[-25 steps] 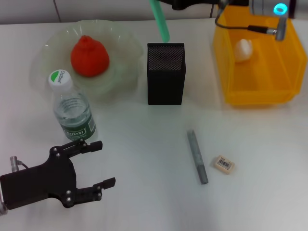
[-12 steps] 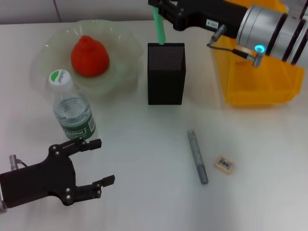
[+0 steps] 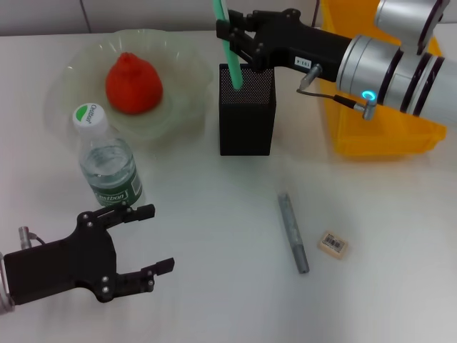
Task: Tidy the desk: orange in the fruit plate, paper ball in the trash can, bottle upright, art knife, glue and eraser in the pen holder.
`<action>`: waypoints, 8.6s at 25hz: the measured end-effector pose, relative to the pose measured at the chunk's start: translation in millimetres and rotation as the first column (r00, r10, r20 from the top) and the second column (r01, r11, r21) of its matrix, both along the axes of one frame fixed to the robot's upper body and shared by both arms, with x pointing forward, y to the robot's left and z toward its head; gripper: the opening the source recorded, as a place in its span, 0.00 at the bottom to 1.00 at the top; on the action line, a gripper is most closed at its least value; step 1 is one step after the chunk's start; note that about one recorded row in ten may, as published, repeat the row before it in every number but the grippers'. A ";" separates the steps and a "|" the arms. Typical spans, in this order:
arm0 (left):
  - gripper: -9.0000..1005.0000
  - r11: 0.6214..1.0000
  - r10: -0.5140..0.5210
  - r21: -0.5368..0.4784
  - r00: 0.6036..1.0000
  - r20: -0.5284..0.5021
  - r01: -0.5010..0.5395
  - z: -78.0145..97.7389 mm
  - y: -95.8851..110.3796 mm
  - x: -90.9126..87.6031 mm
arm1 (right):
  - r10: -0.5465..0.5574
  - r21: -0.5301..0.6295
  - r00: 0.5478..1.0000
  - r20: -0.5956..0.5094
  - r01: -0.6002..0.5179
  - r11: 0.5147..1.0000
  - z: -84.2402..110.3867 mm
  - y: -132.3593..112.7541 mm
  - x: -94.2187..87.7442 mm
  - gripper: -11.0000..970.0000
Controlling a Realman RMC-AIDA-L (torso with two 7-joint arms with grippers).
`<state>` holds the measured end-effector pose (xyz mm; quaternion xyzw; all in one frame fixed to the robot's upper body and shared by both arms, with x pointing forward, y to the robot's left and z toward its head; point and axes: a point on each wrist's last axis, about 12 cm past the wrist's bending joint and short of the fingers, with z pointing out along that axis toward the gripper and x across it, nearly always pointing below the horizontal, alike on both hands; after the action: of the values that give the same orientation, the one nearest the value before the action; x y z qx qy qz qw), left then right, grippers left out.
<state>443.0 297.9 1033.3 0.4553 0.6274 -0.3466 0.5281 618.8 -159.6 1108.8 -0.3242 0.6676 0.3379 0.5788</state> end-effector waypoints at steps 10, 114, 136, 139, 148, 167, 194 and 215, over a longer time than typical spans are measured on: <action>0.81 1.000 0.003 0.000 1.000 0.000 -0.003 0.0 0.1 0.5 | -0.017 0.000 1.000 -0.005 0.017 1.000 -5.9 -6.3 -4.1 0.32; 0.81 1.000 -0.025 0.005 1.000 0.013 0.025 3.0 -0.2 2.7 | -0.173 -0.608 0.896 -0.409 -0.126 0.784 120.2 6.7 -42.4 0.26; 0.81 1.000 -0.021 0.008 1.000 0.007 0.021 0.6 0.2 -0.3 | -0.167 -0.586 0.916 -0.364 -0.087 0.805 92.7 37.3 14.1 0.31; 0.81 1.000 -0.022 0.008 1.000 0.008 0.022 0.8 0.3 -0.2 | -0.170 -0.574 0.895 -0.413 -0.111 0.811 102.4 35.6 3.0 0.41; 0.81 0.999 -0.030 0.024 1.000 0.006 0.030 0.6 1.0 0.5 | -0.253 -0.681 0.826 -0.504 -0.200 0.705 91.6 30.2 -40.4 0.63; 0.81 0.999 -0.028 0.026 1.000 0.006 0.028 0.9 1.3 1.5 | -0.331 -0.726 0.761 -0.558 -0.254 0.639 33.9 40.2 -44.4 0.68; 0.81 0.999 -0.029 0.023 1.000 0.005 0.029 0.6 -0.3 1.7 | -0.341 -0.735 0.732 -0.590 -0.311 0.602 9.8 46.2 -41.0 0.40; 0.81 0.999 -0.029 0.025 1.000 0.007 0.029 0.8 1.5 0.7 | -0.069 -0.471 0.889 -0.453 -0.173 0.865 94.2 10.5 -49.6 0.15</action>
<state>443.7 299.4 1034.1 0.4722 0.6230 -0.3448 0.5195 569.2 -149.0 1203.0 -0.3925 0.8393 0.2362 0.2928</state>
